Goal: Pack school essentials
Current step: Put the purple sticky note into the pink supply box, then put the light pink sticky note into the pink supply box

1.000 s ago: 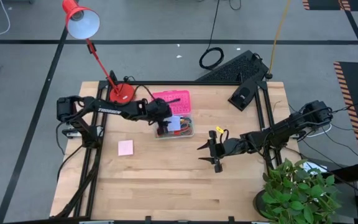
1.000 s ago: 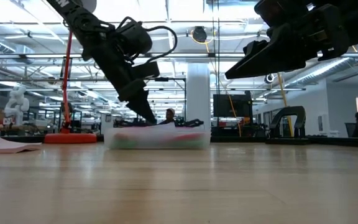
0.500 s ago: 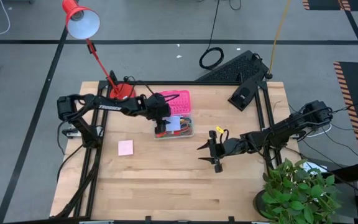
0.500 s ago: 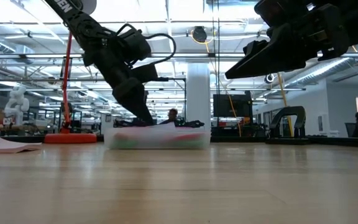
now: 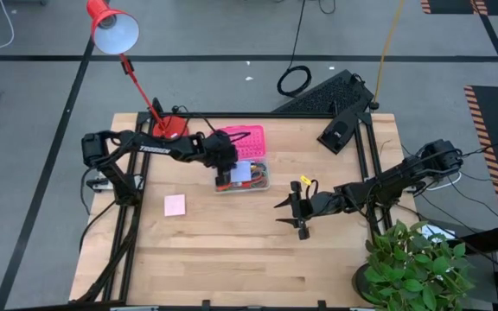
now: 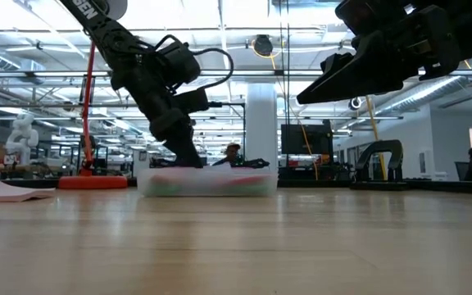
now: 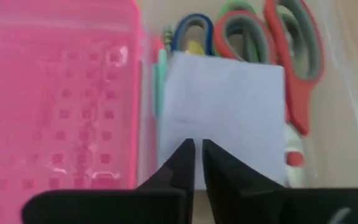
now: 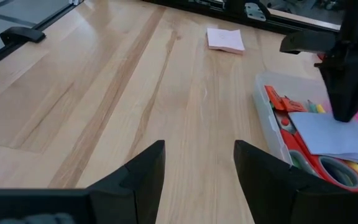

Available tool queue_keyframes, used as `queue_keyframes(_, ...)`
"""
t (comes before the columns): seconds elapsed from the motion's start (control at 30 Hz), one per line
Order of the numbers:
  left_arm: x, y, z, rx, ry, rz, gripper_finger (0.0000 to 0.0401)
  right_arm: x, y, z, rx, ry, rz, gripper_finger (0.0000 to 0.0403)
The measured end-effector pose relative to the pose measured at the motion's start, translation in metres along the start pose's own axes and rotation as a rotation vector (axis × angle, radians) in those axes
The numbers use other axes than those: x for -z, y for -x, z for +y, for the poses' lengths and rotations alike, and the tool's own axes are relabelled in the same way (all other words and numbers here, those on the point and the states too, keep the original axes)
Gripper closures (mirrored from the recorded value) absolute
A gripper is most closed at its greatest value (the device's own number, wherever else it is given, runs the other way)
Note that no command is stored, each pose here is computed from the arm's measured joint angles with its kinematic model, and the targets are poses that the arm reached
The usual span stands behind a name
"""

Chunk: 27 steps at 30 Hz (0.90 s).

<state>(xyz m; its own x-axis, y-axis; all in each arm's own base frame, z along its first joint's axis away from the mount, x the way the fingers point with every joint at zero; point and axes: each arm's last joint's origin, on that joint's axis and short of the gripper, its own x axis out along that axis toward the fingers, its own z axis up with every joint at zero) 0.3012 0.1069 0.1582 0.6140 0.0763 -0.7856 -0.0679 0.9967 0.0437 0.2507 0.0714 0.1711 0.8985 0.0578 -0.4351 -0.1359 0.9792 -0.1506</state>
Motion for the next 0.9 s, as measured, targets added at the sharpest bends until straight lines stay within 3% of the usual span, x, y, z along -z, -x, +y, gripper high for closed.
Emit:
queue_keyframes(0.1, 0.0, 0.005, -0.003, -0.001, 0.015, 0.018, 0.0391, 0.0, 0.0, 0.0, 0.0, 0.0, 0.001, 0.0218)
queue_keyframes(0.23, -0.013, 0.031, -0.011, -0.002, 0.053, -0.055, 0.0394, 0.0, 0.0, 0.0, 0.0, -0.002, 0.0, 0.0218)
queue_keyframes(0.43, -0.016, 0.071, -0.054, 0.048, 0.055, -0.027, 0.0369, 0.0, 0.0, 0.0, -0.001, -0.005, 0.009, 0.0218)
queue_keyframes(0.7, 0.03, 0.092, -0.123, -0.05, 0.12, 0.264, 0.0322, 0.001, 0.0, 0.0, -0.004, -0.024, 0.01, 0.0218)
queue_keyframes(0.9, 0.067, 0.099, -0.152, -0.129, 0.218, 0.371, 0.03, -0.004, 0.0, 0.0, -0.002, -0.052, -0.041, 0.0218)
